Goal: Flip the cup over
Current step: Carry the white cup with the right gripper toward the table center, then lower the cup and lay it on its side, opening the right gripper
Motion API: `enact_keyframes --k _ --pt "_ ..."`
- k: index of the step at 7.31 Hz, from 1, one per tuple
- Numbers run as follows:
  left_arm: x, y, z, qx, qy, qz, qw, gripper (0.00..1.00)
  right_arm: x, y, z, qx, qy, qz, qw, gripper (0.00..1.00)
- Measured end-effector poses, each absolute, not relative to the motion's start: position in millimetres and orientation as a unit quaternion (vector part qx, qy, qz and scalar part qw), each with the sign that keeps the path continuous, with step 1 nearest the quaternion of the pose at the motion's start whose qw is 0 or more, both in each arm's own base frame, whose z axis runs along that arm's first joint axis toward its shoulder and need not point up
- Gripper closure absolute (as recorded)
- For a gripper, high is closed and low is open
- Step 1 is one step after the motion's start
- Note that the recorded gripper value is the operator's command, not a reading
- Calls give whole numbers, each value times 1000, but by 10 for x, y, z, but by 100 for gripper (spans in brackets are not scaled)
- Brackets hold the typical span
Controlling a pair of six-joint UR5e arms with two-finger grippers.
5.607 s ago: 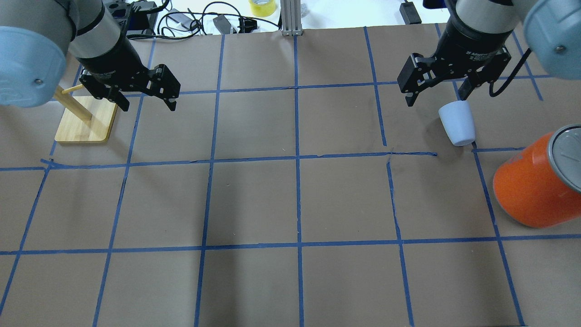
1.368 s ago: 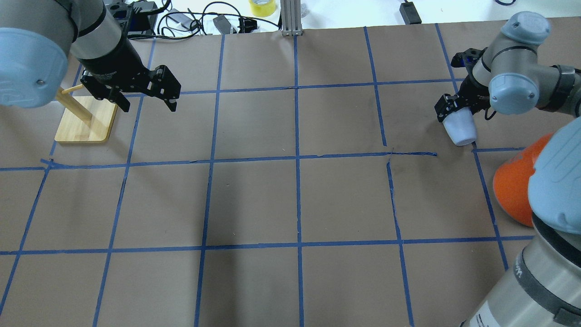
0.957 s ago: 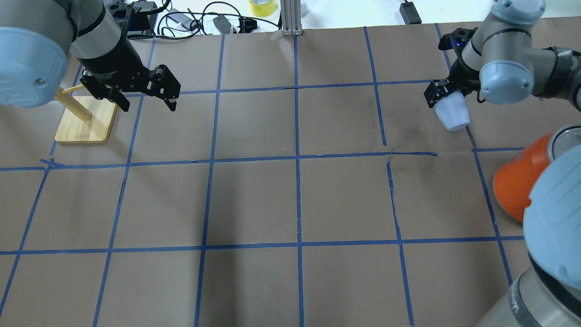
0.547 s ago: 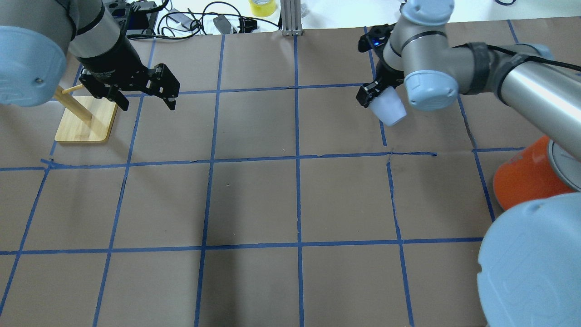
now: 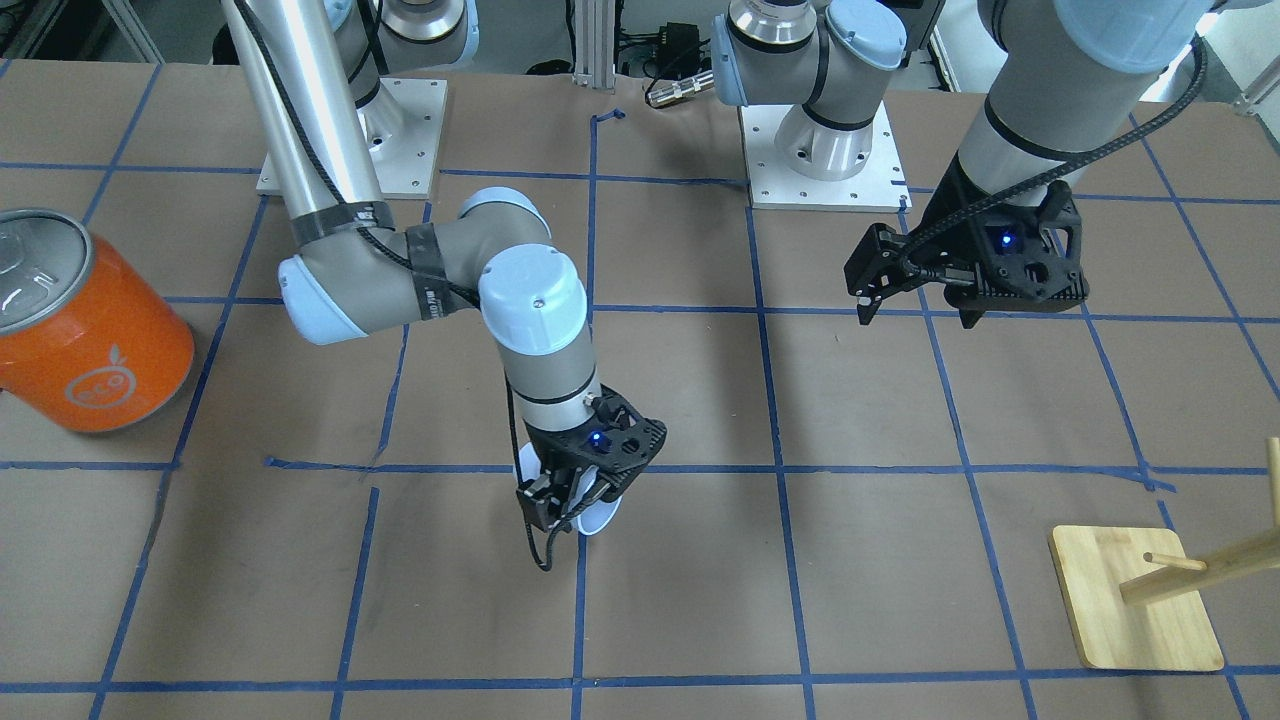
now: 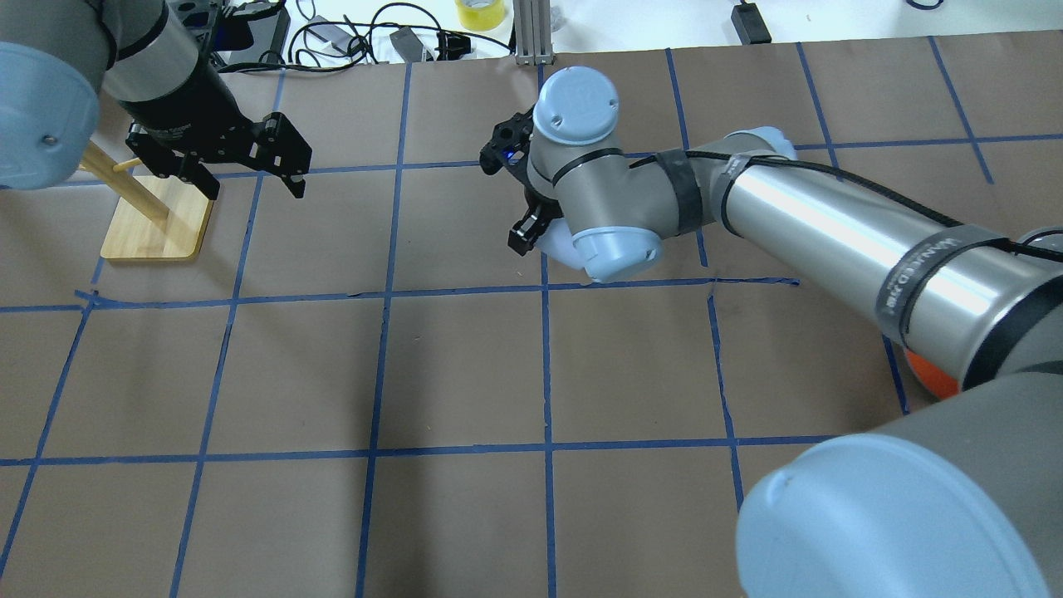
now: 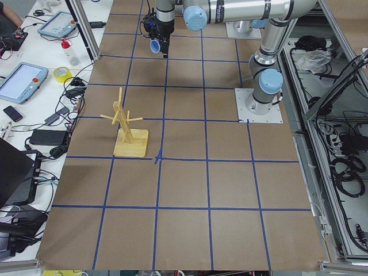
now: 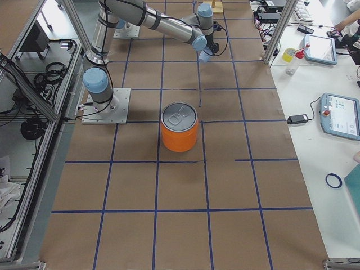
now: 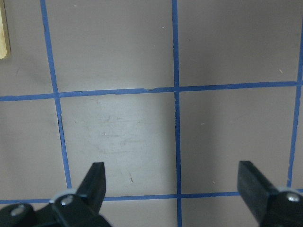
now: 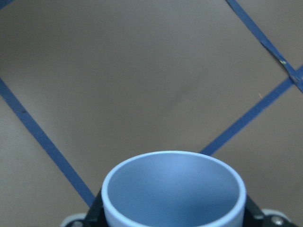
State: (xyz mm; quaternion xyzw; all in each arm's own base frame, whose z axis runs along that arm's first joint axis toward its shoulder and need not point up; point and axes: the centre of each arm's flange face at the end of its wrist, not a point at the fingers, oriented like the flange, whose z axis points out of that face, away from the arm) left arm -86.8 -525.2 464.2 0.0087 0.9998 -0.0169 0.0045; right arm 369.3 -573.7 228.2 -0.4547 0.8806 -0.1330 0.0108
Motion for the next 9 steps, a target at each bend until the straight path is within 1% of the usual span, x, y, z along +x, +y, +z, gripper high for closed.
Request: enact_keyframes --k 4,5,6,7,8,9 --pt "-834 -5250 4625 6 1000 -13 6 0 4197 -5410 2181 -589 796 -139 5 98" --pt "-822 -5253 4606 5 1000 -11 5 0 4206 -5387 2148 -615 777 -134 3 90" --pt "-815 -5260 4586 5 1000 -10 5 0 4202 -5373 2117 -634 762 -130 1 80" --pt "-810 -5265 4571 4 1000 -8 5 0 4200 -5363 2083 -649 750 -127 -1 66" --pt "-807 -5271 4559 4 1000 -7 5 0 4199 -5358 2052 -656 744 -124 -1 29" --pt "-804 -5285 4533 4 1000 -5 4 0 4203 -5356 2030 -659 742 -122 2 18"
